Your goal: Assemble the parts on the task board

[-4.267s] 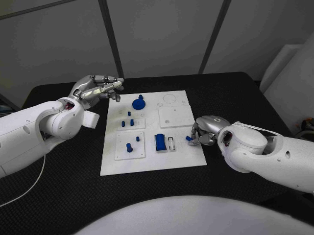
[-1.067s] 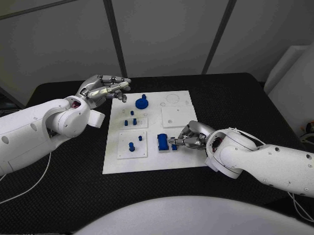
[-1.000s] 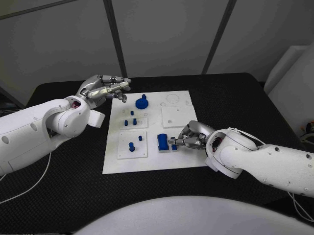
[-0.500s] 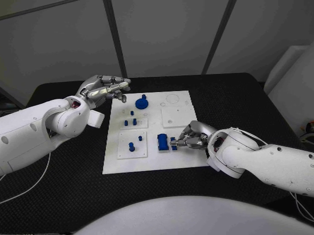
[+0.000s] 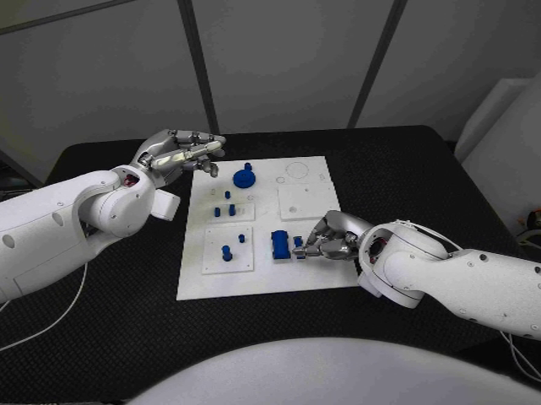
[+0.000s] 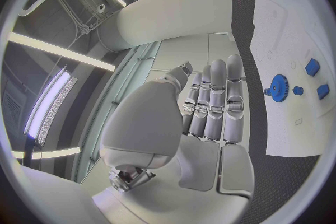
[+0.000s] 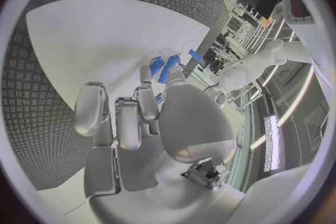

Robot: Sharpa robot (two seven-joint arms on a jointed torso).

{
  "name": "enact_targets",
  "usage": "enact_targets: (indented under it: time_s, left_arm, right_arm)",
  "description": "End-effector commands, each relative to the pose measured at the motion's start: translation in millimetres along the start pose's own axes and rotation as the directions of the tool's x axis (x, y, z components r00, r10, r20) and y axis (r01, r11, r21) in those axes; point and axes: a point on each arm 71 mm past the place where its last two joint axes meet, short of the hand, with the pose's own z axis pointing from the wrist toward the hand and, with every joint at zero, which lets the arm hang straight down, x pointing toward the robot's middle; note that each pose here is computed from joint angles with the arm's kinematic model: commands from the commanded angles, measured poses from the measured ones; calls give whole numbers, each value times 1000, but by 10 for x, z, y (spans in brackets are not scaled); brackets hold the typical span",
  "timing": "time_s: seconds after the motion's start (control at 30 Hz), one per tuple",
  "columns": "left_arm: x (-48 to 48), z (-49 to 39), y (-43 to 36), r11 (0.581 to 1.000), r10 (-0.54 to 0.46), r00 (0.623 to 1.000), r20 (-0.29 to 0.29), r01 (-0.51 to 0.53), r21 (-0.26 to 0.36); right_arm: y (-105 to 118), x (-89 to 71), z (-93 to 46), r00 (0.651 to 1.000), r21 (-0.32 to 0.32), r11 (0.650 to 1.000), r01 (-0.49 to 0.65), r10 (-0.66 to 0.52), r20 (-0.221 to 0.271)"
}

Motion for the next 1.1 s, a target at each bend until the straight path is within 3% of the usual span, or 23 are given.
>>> enact_targets:
  time_s: [0.03,0.73,1.1]
  left_arm:
    - [6,3,-12,1000,-7,1000,-8,7,3]
    - [30,13,-9,1000,-11,1000,-20,11,2]
    - [27,16,-6,1000,-10,1000,-19,10,2]
  right_arm:
    - [17,12,7,1000,-21,1000,20,-20,-18]
    - [-92,-39,124,998,-1,999,55,-55,36]
    - [-60,-48,120,997,-33,998,59,-57,54]
